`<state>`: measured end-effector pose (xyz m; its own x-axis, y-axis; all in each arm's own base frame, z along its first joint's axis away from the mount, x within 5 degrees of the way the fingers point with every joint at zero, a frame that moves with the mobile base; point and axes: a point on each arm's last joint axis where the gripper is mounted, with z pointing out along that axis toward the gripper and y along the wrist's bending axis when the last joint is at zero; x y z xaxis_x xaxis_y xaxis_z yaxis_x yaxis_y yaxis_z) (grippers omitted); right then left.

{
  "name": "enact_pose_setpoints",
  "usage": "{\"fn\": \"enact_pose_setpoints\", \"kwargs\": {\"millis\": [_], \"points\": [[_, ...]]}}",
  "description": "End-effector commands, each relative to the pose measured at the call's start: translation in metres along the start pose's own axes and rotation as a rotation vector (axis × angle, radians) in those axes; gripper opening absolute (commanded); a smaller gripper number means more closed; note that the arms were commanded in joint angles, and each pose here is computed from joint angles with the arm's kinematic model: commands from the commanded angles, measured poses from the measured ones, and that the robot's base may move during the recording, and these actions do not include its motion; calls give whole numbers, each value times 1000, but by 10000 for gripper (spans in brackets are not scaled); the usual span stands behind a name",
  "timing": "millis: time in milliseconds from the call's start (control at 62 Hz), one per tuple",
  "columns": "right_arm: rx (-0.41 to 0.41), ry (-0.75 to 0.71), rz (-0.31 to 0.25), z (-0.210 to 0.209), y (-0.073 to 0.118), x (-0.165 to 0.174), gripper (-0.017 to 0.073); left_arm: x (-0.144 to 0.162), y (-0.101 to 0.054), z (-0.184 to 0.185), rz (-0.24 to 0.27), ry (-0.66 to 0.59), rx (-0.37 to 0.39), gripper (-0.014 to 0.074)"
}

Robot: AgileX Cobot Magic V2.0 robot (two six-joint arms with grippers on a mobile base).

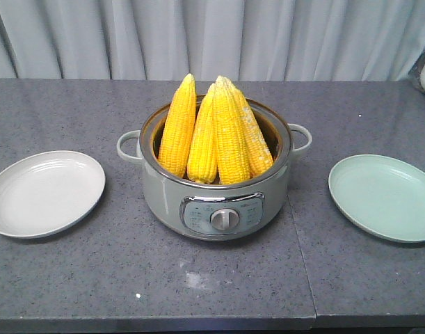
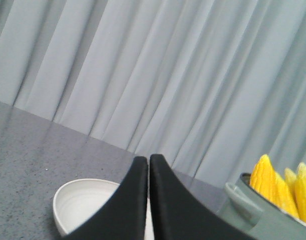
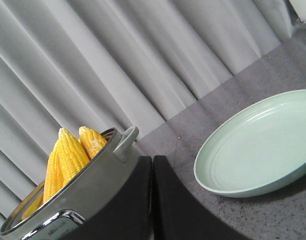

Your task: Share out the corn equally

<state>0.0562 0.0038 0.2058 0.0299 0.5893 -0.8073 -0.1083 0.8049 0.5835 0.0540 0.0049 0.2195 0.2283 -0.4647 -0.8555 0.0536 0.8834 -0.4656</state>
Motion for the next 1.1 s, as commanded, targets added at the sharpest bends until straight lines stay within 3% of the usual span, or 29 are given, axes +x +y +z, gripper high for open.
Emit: {"fn": "enact_pose_setpoints", "kwargs": {"millis": [0,81,145,226,322,484,613,758,903,1000,1080], "points": [[-6,-53,2,0,-2,-1,-5,-19,-7,-1,-127,-129,47,-6],[-18,-67,2,-1,2,-7,-5,-21,-8,-1,-230,-139,58,-6],[-37,-81,-16,-2,11,-18,-5,-25,-11,-1,-254,-136,69,-6],[-58,-79,-54,-4,27,-36,-5,-42,-23,-2,-177,-129,98,-6],[-75,-64,-151,-5,48,-61,-5,-69,-40,-3,-85,-133,122,-6],[-87,-43,-354,4,83,-105,-5,-109,-63,6,-62,-100,114,-6],[-78,23,-463,24,101,-127,-1,-132,-78,27,9,10,66,-6],[-70,81,-541,49,113,-142,29,-149,-92,56,122,148,38,-2],[-67,105,-610,64,118,-148,135,-154,-107,89,203,280,105,14],[-63,109,-620,68,118,-148,253,-153,-118,106,220,351,197,46],[-63,100,-620,69,118,-149,361,-149,-126,120,189,406,272,108]]}}
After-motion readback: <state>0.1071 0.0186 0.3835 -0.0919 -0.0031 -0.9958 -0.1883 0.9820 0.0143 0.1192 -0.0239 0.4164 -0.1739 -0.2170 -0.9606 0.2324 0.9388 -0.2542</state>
